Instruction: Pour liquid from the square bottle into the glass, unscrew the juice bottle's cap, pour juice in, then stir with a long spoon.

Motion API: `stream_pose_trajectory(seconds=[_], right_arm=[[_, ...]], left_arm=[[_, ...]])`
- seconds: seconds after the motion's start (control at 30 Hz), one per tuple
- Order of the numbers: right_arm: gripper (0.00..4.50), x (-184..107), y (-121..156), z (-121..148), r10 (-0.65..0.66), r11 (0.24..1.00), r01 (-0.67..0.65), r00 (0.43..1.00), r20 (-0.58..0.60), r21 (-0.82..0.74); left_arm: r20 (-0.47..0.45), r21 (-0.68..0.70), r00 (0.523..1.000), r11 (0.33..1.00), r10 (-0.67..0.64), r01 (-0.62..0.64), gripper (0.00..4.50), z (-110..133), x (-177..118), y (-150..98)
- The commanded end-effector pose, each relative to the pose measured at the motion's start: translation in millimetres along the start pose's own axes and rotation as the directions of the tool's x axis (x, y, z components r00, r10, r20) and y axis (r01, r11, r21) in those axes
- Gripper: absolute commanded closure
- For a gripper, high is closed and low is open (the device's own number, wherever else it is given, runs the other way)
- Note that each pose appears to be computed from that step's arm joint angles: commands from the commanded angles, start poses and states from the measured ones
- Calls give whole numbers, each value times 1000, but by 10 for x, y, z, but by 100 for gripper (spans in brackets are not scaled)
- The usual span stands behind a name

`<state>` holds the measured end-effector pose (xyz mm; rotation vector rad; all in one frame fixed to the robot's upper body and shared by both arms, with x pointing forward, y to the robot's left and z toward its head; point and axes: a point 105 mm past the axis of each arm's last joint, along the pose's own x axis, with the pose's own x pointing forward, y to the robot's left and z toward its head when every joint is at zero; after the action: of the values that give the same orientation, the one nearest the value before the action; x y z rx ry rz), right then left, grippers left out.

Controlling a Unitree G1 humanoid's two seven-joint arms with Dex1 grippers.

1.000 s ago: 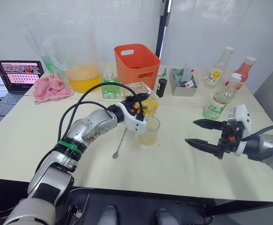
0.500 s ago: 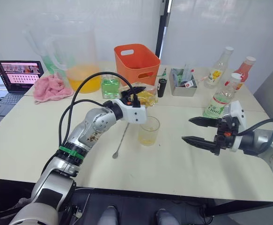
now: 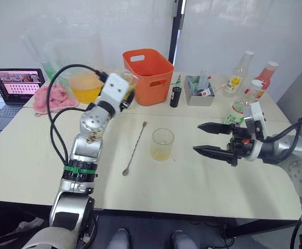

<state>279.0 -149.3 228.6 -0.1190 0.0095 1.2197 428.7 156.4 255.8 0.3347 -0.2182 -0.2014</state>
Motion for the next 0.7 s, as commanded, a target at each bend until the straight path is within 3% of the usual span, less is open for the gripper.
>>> stream_pose_trajectory(seconds=[0.03, 0.3, 0.7], right_arm=[[2, 5, 54, 84, 12, 999, -11, 1000, 21, -30], [2, -17, 64, 66, 3, 1000, -2, 1000, 21, -27], [2, -105, -29, 14, -72, 996, 72, 997, -9, -48]], left_arm=[[56, -113, 994, 990, 92, -85, 168, 241, -10, 334], [-56, -305, 993, 945, 104, -116, 168, -49, -6, 557], [-65, -300, 996, 950, 65, -81, 168, -292, -77, 517]])
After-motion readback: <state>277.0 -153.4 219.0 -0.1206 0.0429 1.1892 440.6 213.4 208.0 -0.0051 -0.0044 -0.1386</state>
